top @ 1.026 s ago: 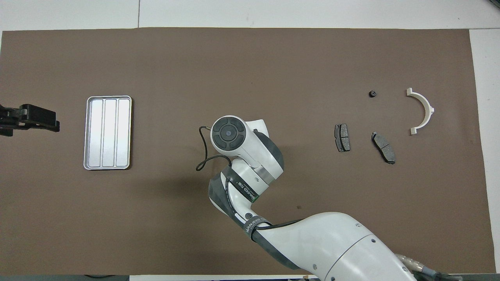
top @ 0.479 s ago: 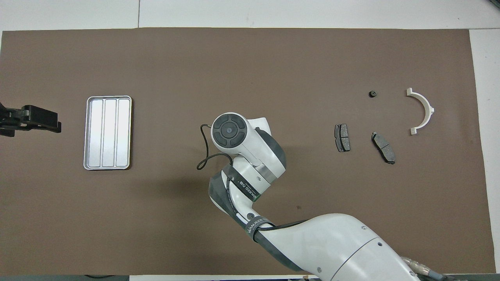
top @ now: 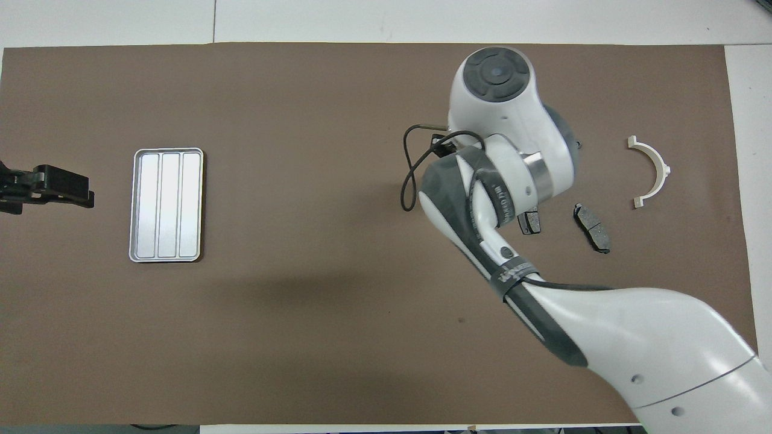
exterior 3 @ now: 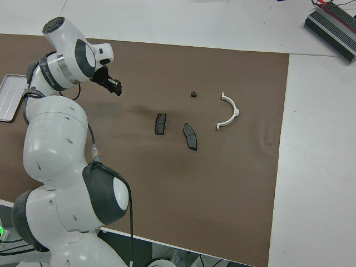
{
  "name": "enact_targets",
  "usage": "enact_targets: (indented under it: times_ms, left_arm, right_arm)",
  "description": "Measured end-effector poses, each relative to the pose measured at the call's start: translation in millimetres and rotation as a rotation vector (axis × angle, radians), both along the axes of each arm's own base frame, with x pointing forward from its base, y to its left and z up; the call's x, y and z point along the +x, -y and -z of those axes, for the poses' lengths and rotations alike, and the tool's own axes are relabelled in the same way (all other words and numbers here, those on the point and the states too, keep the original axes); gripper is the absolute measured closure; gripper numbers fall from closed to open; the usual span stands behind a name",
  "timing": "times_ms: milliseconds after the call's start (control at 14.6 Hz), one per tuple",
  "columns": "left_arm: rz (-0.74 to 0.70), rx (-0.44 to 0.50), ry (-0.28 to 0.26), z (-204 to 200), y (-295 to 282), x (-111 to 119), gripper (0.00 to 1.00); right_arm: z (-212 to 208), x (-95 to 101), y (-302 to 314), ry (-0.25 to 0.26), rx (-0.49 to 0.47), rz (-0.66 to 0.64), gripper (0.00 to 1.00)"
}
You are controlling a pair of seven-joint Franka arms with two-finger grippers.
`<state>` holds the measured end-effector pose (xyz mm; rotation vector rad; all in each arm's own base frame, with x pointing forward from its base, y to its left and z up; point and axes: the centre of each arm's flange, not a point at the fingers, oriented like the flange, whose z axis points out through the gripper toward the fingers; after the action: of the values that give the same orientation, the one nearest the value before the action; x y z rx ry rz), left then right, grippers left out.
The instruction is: Place bearing gear from tray to pile
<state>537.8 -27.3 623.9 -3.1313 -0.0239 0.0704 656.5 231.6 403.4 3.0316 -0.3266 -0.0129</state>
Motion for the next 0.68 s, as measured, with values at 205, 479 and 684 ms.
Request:
enact_targets:
  times_ms: [205, 479, 684]
  left_arm:
    - [-0.003, 0.000, -0.001, 0.1, -1.5, -0.1, 0.00]
    - [0.002, 0.000, -0.002, 0.1, 1.0, -0.3, 0.00]
    - [0.002, 0.000, -0.002, 0.1, 1.3, -0.3, 0.00]
  right_arm:
    - [6.5, 23.2, 81.1, -0.008, 0.012, -0.131, 0.65]
    - [60.6, 32.8, 145.8, 0.045, 0.028, -0.232, 0.65]
    - [98.8, 31.4, 152.8, 0.071, 0.035, -0.242, 0.65]
